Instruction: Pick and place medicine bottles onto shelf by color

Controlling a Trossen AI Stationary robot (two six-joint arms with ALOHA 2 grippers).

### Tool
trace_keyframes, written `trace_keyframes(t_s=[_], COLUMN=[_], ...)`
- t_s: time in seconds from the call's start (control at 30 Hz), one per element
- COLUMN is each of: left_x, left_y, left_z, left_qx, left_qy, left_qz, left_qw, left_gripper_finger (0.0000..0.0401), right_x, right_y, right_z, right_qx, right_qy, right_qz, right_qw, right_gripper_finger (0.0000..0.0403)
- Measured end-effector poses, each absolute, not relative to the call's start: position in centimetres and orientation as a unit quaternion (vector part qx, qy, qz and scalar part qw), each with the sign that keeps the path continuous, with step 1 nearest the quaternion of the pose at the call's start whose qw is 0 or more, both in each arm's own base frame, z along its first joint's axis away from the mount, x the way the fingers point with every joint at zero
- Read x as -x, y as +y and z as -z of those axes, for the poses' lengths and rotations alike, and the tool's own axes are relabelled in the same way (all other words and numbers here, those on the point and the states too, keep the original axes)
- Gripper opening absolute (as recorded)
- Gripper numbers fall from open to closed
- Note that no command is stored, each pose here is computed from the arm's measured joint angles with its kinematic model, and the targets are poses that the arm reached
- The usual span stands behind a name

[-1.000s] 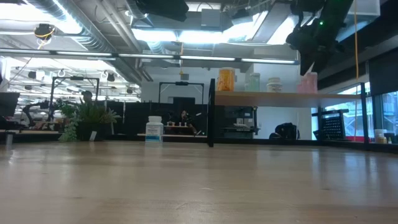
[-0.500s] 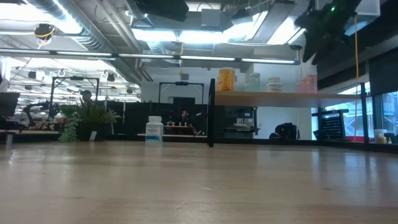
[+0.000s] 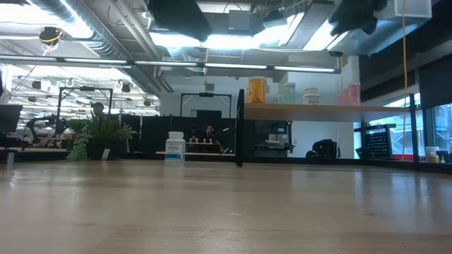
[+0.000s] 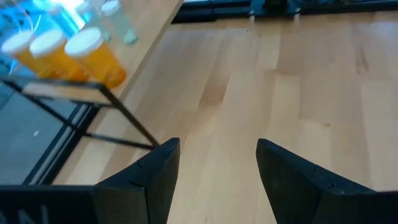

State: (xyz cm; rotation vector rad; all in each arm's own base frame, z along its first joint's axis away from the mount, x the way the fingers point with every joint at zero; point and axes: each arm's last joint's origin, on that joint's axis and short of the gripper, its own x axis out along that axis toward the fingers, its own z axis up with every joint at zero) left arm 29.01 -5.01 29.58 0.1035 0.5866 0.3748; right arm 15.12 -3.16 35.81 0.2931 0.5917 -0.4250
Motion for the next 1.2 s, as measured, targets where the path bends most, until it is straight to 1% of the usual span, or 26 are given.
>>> trace_keyframes(t_s=[0.1, 0.2, 0.3, 0.43, 0.63, 0.77, 0.87, 1.0, 1.07, 1.2], left_x=[-28.9, -28.8, -28.9, -28.8, -28.8, -28.6, -28.6, -28.6, -28.6, -28.6], left_y=[-4.5, -3.9, -3.4, -3.1, -3.1, -3.1, -3.2, -3.4, -3.6, -4.3], left_z=[-29.3, -29.2, -29.1, -29.0, -29.0, -28.8, -28.7, -28.6, -28.5, -28.4], left_qx=[-0.039, -0.021, -0.009, -0.009, -0.011, -0.014, -0.007, -0.001, -0.003, -0.002], left_qy=[0.299, 0.305, 0.307, 0.313, 0.314, 0.329, 0.339, 0.352, 0.362, 0.38], left_qz=[-0.196, -0.212, -0.224, -0.229, -0.228, -0.223, -0.201, -0.155, -0.115, -0.002], left_qw=[0.933, 0.928, 0.925, 0.922, 0.921, 0.918, 0.919, 0.923, 0.925, 0.925], left_gripper_finger=[0.0206, 0.0206, 0.0206, 0.0206, 0.0206, 0.0206, 0.0206, 0.0206, 0.0206, 0.0206], right_x=[-15.9, -16.6, -17.1, -17.3, -17.5, -17.1, -16.9, -16.5, -16.3, -16.1], right_y=[-1.6, 0.1, 1.8, 4.0, 7.3, 9.0, 10.1, 11.4, 11.9, 12.2], right_z=[-36.2, -36.4, -36.3, -35.9, -34.7, -33.6, -32.9, -32.4, -32.4, -32.4], right_qx=[-0.134, -0.094, -0.05, 0.002, 0.036, 0.014, 0.001, -0.019, -0.028, -0.047], right_qy=[0.271, 0.252, 0.254, 0.268, 0.309, 0.362, 0.392, 0.427, 0.436, 0.44], right_qz=[0.139, 0.079, 0.023, -0.045, -0.12, -0.137, -0.146, -0.217, -0.246, -0.246], right_qw=[0.943, 0.96, 0.966, 0.962, 0.943, 0.922, 0.908, 0.878, 0.865, 0.862], right_gripper_finger=[0.0192, 0.0192, 0.0192, 0.0192, 0.0192, 0.0192, 0.0192, 0.0192, 0.0192, 0.0192])
